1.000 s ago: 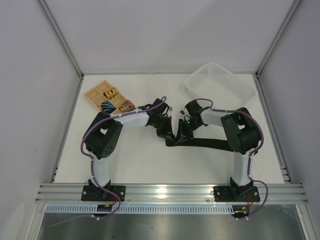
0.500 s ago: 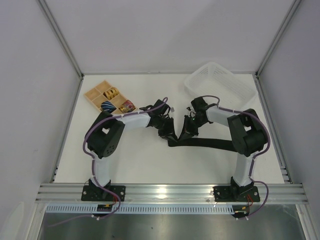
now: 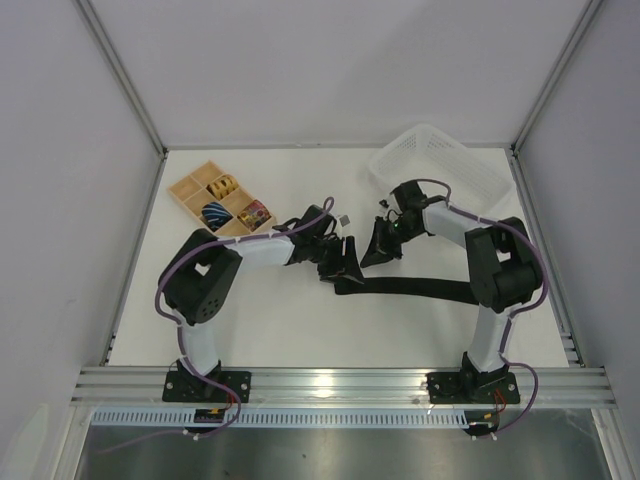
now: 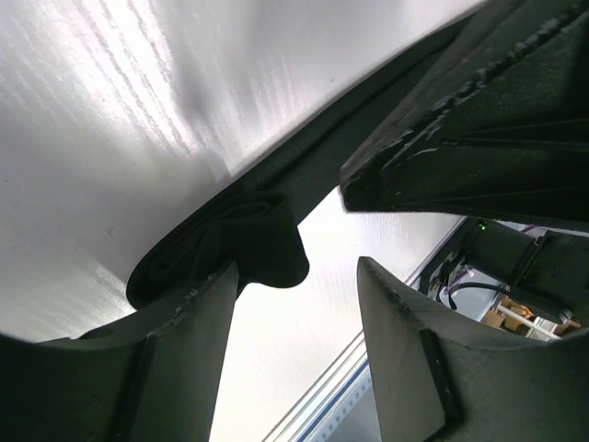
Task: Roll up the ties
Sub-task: Roll the tie
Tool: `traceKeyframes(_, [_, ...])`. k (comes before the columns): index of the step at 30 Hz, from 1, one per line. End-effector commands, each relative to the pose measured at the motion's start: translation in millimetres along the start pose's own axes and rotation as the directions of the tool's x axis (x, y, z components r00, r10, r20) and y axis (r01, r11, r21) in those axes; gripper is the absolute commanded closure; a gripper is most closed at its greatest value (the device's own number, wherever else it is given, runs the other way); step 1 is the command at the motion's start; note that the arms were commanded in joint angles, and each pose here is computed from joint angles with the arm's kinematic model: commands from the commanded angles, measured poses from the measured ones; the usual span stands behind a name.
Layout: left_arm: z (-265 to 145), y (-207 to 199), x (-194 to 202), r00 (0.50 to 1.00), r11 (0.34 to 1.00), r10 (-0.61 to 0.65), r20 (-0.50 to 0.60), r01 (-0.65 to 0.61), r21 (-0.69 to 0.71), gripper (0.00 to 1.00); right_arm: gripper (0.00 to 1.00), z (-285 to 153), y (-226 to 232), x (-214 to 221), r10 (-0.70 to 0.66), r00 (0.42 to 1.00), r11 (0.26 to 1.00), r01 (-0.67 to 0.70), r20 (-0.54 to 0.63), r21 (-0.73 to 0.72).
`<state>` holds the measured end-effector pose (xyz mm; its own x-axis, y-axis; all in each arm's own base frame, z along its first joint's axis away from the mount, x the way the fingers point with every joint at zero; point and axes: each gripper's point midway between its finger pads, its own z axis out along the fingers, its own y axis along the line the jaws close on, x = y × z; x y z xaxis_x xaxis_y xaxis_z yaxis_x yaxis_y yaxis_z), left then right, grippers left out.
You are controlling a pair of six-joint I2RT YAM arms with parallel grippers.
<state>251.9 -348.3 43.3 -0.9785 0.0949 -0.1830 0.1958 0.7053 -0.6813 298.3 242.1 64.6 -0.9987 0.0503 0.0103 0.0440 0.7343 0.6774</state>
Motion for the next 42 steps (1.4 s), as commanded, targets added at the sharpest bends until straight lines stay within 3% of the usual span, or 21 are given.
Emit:
traceKeyframes(1, [4.9, 31.1, 19.3, 1.000, 0.995, -0.002, -0.021, 0.000, -0.099, 0.37, 1.00, 1.5, 24.8, 2.0, -0.034, 0.997, 0.994, 0.027, -0.063, -0.107])
traceKeyframes(9, [7.0, 28.9, 19.7, 1.000, 0.997, 0.003, -0.016, -0.004, -0.081, 0.36, 1.00, 24.1, 24.3, 31.1, -0.018, 0.982, 0.989, -0.010, -0.189, -0.146])
traceKeyframes(19, [1.5, 22.7, 19.1, 1.000, 0.998, 0.014, -0.008, -0.015, -0.069, 0.36, 1.00, 34.3, -12.7, 33.5, -0.019, 0.986, 1.000, 0.015, -0.167, -0.025])
traceKeyframes(23, [-8.4, 12.2, 16.1, 0.999, 0.998, 0.047, 0.001, -0.047, -0.051, 0.29, 1.00, 37.9, -22.1, 33.5, -0.035, 0.985, 0.999, 0.036, -0.166, 0.002])
traceKeyframes(27, [-25.1, -9.9, 7.2, 0.993, 0.994, 0.112, 0.025, -0.112, -0.002, 0.24, 1.00, 41.1, -27.1, 32.4, -0.062, 0.985, 0.998, 0.064, -0.160, 0.010])
traceKeyframes(32, [-58.9, -34.7, -4.4, 0.952, 0.954, 0.300, 0.065, -0.301, 0.005, 0.14, 1.00, 43.9, -33.1, 35.3, -0.069, 0.983, 0.997, 0.072, -0.167, 0.012])
traceKeyframes(35, [-64.1, -39.3, -8.6, 0.935, 0.937, 0.350, 0.060, -0.351, -0.001, 0.14, 1.00, 44.9, -27.9, 35.0, -0.070, 0.984, 0.998, 0.069, -0.161, -0.013])
traceKeyframes(39, [-45.3, -25.2, 5.6, 0.956, 0.956, 0.292, -0.010, -0.292, 0.024, 0.19, 1.00, 34.6, -14.2, 29.4, -0.084, 0.989, 0.996, 0.082, -0.121, -0.024])
traceKeyframes(42, [-37.4, -19.8, 15.2, 0.971, 0.969, 0.241, -0.001, -0.240, 0.056, 0.21, 1.00, 20.5, 1.3, 23.3, -0.082, 0.994, 0.996, 0.078, -0.077, -0.048])
